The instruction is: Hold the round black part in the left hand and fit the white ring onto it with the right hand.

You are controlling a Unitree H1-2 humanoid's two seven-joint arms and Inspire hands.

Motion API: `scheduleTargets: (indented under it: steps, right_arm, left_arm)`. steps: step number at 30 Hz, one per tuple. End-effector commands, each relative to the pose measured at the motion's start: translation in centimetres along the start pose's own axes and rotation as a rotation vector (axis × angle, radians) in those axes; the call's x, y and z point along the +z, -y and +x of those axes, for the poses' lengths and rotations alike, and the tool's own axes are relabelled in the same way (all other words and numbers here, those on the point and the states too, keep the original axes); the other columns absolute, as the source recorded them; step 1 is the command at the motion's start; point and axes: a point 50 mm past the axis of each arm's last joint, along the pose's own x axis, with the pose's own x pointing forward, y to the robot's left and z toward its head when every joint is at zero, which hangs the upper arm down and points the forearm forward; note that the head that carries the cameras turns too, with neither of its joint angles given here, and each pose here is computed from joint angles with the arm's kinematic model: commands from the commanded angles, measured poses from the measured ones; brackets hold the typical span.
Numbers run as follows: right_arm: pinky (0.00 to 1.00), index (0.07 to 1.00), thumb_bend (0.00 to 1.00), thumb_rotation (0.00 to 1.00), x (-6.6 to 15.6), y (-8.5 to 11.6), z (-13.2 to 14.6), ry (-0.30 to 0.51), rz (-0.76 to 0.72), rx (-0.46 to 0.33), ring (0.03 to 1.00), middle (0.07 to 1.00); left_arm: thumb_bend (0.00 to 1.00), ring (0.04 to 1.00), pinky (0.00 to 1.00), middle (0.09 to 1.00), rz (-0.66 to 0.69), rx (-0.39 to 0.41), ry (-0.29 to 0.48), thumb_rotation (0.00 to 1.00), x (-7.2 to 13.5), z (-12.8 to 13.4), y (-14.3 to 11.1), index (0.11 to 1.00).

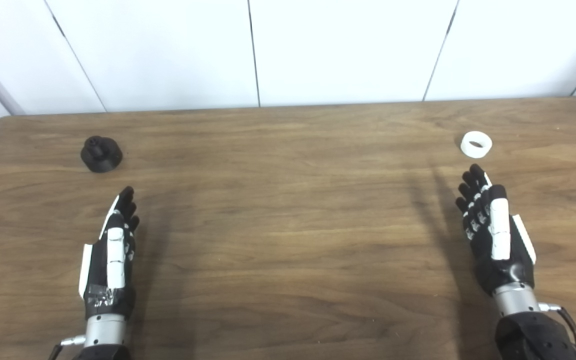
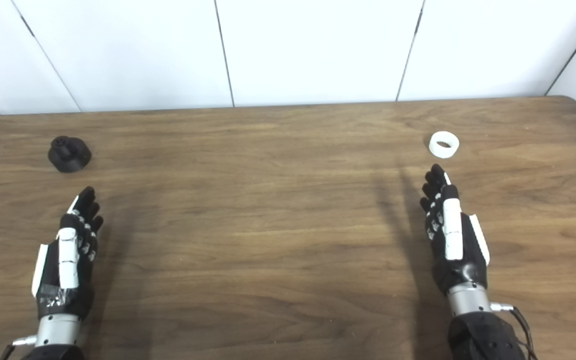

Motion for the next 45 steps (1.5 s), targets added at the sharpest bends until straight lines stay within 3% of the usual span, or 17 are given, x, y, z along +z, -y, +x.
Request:
scheduleTargets:
  steps: [1, 11, 15, 19, 23, 27, 34, 37, 42, 45]
  right_arm:
    - [1.0, 0.976, 0.48, 1.0, 0.8, 0.1, 0.1, 0.065, -0.007, 0.011, 0.996, 0.981]
    - [1.0, 0.998, 0.47, 1.0, 0.0, 1.5, -0.1, 0.057, -0.039, 0.023, 1.0, 0.997]
    - [1.0, 1.0, 0.43, 1.0, -0.1, 1.6, 0.0, 0.06, -0.027, 0.039, 1.0, 0.999]
    - [1.0, 1.0, 0.47, 1.0, -0.1, 1.6, 0.0, 0.061, -0.031, 0.052, 1.0, 1.0]
    - [1.0, 1.0, 0.51, 1.0, -0.2, 1.6, 0.0, 0.059, -0.045, 0.05, 1.0, 1.0]
    - [1.0, 0.945, 0.49, 0.96, -0.3, 1.6, -0.2, 0.044, -0.051, 0.005, 0.945, 0.944]
    - [0.95, 0.916, 0.47, 0.96, -0.8, 1.9, -0.4, 0.054, -0.076, 0.008, 0.911, 0.912]
    - [0.95, 0.9, 0.51, 0.91, -0.9, 2.0, -0.4, 0.049, -0.06, 0.005, 0.902, 0.902]
    - [0.93, 0.888, 0.55, 0.88, -0.7, 2.0, -0.4, 0.048, -0.061, 0.006, 0.894, 0.893]
    - [0.92, 0.888, 0.58, 0.88, -0.8, 2.0, -0.3, 0.054, -0.066, 0.006, 0.89, 0.891]
  left_arm:
    - [0.59, 0.999, 1.0, 0.987, -0.001, 0.005, 0.03, 0.92, 0.0, -0.9, 0.1, 0.95]
    - [0.57, 0.995, 1.0, 0.973, 0.012, 0.004, 0.02, 0.94, -1.3, -1.6, 1.7, 0.944]
    - [0.5, 0.982, 1.0, 0.959, 0.003, 0.022, 0.024, 0.91, -1.6, -1.8, 2.5, 0.927]
    - [0.45, 0.995, 1.0, 0.971, 0.007, 0.011, 0.012, 0.94, -1.9, -2.0, 3.2, 0.936]
    - [0.45, 1.0, 1.0, 0.972, 0.014, 0.01, 0.007, 0.95, -2.3, -2.0, 3.6, 0.941]
    - [0.47, 1.0, 1.0, 0.97, 0.013, 0.011, 0.007, 0.94, -2.6, -2.0, 4.0, 0.94]
    - [0.48, 1.0, 1.0, 0.977, 0.021, -0.003, 0.009, 0.91, -3.3, -2.2, 4.1, 0.946]
    - [0.54, 1.0, 1.0, 0.976, 0.056, -0.005, -0.004, 0.87, -3.2, -2.2, 4.0, 0.947]
    - [0.57, 0.994, 1.0, 0.966, 0.127, 0.012, 0.011, 0.6, -2.3, -2.1, 4.0, 0.945]
    - [0.61, 0.986, 1.0, 0.961, 0.147, 0.025, 0.027, 0.5, -1.7, -1.8, 3.9, 0.942]
